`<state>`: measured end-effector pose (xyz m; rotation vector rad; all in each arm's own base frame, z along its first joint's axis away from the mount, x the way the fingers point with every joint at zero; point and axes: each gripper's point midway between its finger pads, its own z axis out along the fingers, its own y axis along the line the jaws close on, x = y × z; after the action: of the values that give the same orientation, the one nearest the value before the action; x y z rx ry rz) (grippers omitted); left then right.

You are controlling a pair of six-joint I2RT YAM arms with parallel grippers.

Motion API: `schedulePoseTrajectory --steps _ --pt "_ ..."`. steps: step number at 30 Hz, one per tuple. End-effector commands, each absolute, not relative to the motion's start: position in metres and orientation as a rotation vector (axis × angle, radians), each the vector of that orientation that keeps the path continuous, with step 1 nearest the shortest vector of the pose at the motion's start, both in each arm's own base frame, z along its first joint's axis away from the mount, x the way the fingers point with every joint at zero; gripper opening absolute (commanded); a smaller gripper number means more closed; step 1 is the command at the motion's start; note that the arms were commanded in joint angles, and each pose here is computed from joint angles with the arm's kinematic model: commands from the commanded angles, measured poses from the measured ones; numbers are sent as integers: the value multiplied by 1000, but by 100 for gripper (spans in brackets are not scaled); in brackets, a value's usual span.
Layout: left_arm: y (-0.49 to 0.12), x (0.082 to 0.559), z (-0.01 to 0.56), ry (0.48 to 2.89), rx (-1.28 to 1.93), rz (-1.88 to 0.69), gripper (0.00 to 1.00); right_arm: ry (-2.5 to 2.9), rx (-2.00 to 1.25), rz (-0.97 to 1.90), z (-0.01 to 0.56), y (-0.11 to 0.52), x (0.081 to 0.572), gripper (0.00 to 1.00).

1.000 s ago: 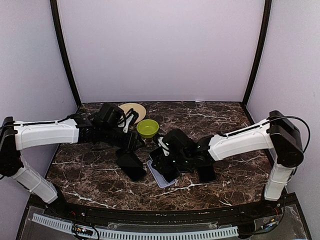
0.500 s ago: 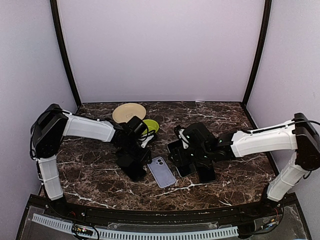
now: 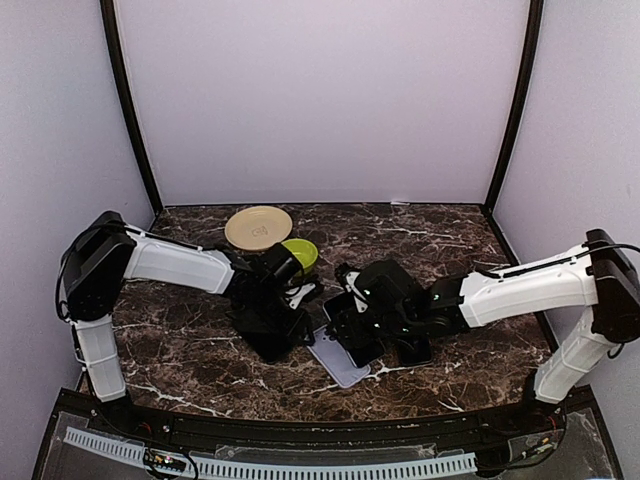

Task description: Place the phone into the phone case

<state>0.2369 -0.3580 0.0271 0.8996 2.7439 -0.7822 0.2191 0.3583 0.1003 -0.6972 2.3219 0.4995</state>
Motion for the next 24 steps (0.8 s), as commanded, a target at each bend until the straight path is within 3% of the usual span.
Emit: schedulePoseTrajectory --steps 1,8,24 --pt "-352 236 56 2723 785 -808 34 2176 -728 632 123 395 212 30" --pt "-311 273 77 2676 557 -671 42 2199 -837 637 92 422 200 28" --pt "-292 284 88 2633 500 -656 44 2265 -799 454 52 410 209 24"
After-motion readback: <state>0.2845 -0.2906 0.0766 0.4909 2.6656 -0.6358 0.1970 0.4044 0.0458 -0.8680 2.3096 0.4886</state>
